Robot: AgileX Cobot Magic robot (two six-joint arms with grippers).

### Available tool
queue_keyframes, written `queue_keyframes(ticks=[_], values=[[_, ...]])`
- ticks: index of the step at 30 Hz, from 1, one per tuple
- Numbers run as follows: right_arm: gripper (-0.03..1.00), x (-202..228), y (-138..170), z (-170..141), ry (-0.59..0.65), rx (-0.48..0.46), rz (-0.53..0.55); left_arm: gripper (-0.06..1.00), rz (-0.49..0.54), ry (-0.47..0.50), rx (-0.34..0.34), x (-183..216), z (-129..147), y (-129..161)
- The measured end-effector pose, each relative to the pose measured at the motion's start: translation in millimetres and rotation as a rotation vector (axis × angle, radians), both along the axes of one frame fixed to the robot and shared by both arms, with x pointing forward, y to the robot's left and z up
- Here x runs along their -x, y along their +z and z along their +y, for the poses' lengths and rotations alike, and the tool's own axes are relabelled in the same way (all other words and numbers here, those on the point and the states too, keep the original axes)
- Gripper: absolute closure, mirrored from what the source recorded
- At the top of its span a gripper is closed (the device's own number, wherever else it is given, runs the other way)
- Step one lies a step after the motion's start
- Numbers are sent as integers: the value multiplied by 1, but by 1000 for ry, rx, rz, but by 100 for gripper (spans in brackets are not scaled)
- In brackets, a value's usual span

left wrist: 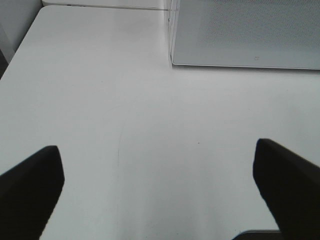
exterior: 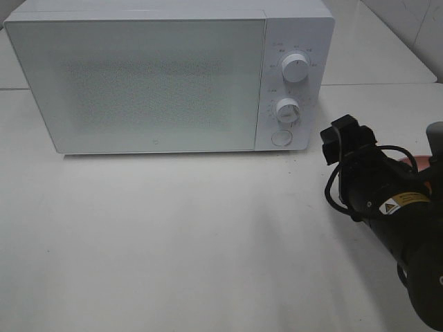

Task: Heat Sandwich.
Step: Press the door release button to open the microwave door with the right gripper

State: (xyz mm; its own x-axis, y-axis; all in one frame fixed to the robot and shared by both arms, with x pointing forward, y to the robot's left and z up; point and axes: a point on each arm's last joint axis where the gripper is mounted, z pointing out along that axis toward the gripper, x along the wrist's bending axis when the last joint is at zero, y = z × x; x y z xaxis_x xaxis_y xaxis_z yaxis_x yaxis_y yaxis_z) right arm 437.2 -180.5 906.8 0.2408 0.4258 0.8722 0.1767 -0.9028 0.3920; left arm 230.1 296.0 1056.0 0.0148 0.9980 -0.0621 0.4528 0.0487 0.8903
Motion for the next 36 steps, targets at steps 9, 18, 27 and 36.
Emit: queue_keyframes(ticks=[9,18,27,36], values=[[44,0,-1,0,-107,-357,38,-3,0,0,0,0,0,0],[93,3,-7,2,-123,-420,113,-3,0,0,0,0,0,0],[96,3,-11,4,-110,-404,133,-3,0,0,0,0,0,0],[96,-11,-24,22,-81,-398,158,-3,0,0,0,0,0,0]])
